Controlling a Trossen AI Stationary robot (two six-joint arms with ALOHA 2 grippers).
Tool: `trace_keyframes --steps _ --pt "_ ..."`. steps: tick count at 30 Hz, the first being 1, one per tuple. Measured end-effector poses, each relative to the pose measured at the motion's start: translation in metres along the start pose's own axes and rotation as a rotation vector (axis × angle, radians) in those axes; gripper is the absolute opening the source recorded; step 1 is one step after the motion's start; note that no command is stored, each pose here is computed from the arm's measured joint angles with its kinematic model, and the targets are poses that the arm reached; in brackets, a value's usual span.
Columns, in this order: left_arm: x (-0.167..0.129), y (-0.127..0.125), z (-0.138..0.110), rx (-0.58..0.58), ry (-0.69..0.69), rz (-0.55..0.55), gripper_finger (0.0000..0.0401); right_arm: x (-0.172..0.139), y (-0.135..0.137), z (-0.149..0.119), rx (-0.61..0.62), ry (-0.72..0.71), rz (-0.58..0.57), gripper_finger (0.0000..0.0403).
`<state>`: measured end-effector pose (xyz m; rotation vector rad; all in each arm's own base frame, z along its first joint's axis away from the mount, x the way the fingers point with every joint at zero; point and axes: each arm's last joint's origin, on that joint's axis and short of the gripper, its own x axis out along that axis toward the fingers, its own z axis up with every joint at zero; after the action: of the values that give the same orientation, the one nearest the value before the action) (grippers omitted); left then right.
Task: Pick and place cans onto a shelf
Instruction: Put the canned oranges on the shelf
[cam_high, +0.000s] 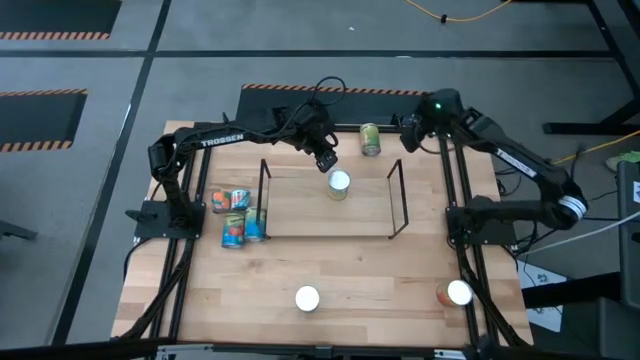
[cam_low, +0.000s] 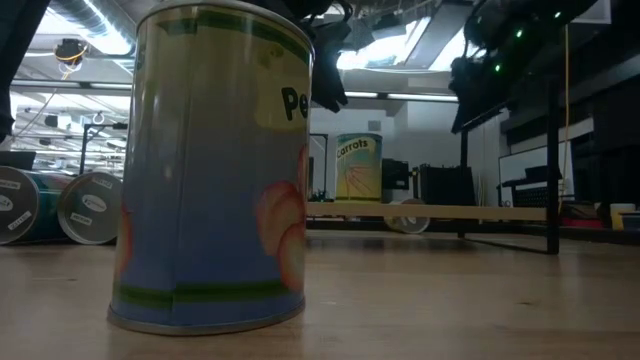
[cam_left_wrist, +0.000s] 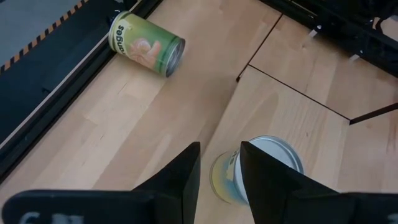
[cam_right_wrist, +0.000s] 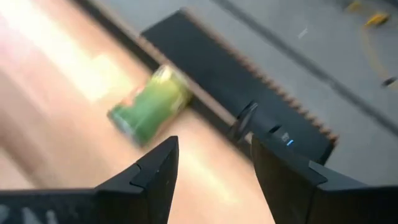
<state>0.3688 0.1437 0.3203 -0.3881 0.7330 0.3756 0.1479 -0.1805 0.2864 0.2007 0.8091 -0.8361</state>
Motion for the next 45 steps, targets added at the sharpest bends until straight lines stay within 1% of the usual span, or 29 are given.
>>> trace_keyframes --steps 7,10,15,19,21,23,29,32,38,41,45 --pt "0.000 0.000 0.000 0.000 0.000 0.000 0.0106 0.036 0.001 -0.006 0.011 0.125 0.116 0.0207" --pt "0.000 0.000 0.000 0.000 0.000 0.000 0.0106 0.050 0.004 -0.008 -0.008 0.164 0.176 0.0207" --pt "0.000 0.000 0.000 0.000 0.000 0.000 0.0106 0.066 0.007 -0.010 -0.006 0.197 0.239 0.0207" --pt "0.000 0.000 0.000 0.000 0.000 0.000 0.0106 0.075 0.011 -0.017 -0.035 0.236 0.339 0.0207" --pt "0.000 0.000 0.000 0.000 0.000 0.000 0.0106 0.075 0.011 -0.014 -0.055 0.211 0.344 0.0207" --pt "0.000 0.000 0.000 0.000 0.000 0.000 0.0106 0.077 0.011 -0.015 -0.053 0.216 0.336 0.0207" --pt "0.000 0.000 0.000 0.000 -0.001 -0.001 0.0106 0.077 0.008 -0.014 -0.054 0.220 0.270 0.0207" --pt "0.000 0.000 0.000 0.000 0.000 0.000 0.0106 0.078 0.007 -0.012 -0.057 0.195 0.242 0.0207" --pt "0.000 0.000 0.000 0.000 0.000 0.000 0.0106 0.079 0.006 -0.007 -0.056 0.145 0.231 0.0207" --pt "0.000 0.000 0.000 0.000 0.000 0.000 0.0106 0.080 0.004 -0.004 -0.042 0.111 0.220 0.0207" --pt "0.000 0.000 0.000 0.000 -0.001 0.000 0.0106 0.081 0.003 0.002 0.019 0.055 0.220 0.0203"
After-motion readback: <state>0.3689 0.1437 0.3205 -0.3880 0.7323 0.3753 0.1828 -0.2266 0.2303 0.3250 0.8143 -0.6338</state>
